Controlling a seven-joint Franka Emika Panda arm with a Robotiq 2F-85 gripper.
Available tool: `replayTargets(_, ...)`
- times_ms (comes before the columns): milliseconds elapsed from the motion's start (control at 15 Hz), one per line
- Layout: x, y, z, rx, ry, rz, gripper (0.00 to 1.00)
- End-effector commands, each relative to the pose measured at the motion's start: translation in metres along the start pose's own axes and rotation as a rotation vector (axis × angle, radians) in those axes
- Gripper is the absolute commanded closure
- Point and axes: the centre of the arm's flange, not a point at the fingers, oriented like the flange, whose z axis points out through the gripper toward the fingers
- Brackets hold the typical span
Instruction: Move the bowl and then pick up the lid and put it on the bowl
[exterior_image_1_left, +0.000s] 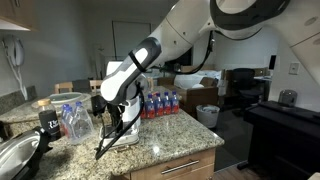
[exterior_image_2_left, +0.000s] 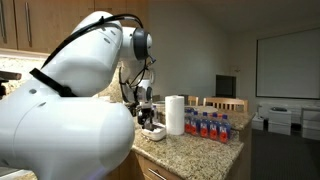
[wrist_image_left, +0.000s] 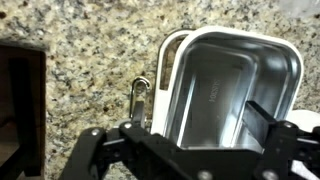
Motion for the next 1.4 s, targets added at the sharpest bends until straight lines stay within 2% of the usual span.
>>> replayTargets(0,0.014,-0.001,-0.016,-0.059,0.006,-0.038,0.0)
replayTargets(200,0.027,-0.01,-0.002,-0.054,0.011,-0.037,0.0)
replayTargets(400,0.029,-0.017,0.011,-0.081,-0.027,-0.035,0.0)
replayTargets(800,0.011,-0.024,0.031,-0.126,-0.07,-0.063,0.0)
replayTargets(1133,0.006,-0.032,0.05,-0.161,-0.061,-0.052,0.01)
replayTargets(1200,0.006,-0.032,0.054,-0.17,-0.057,-0.05,0.26)
replayTargets(1267,0.006,-0.032,0.057,-0.181,-0.056,-0.049,0.26)
replayTargets(1333,0.006,-0.032,0.06,-0.19,-0.054,-0.048,0.32)
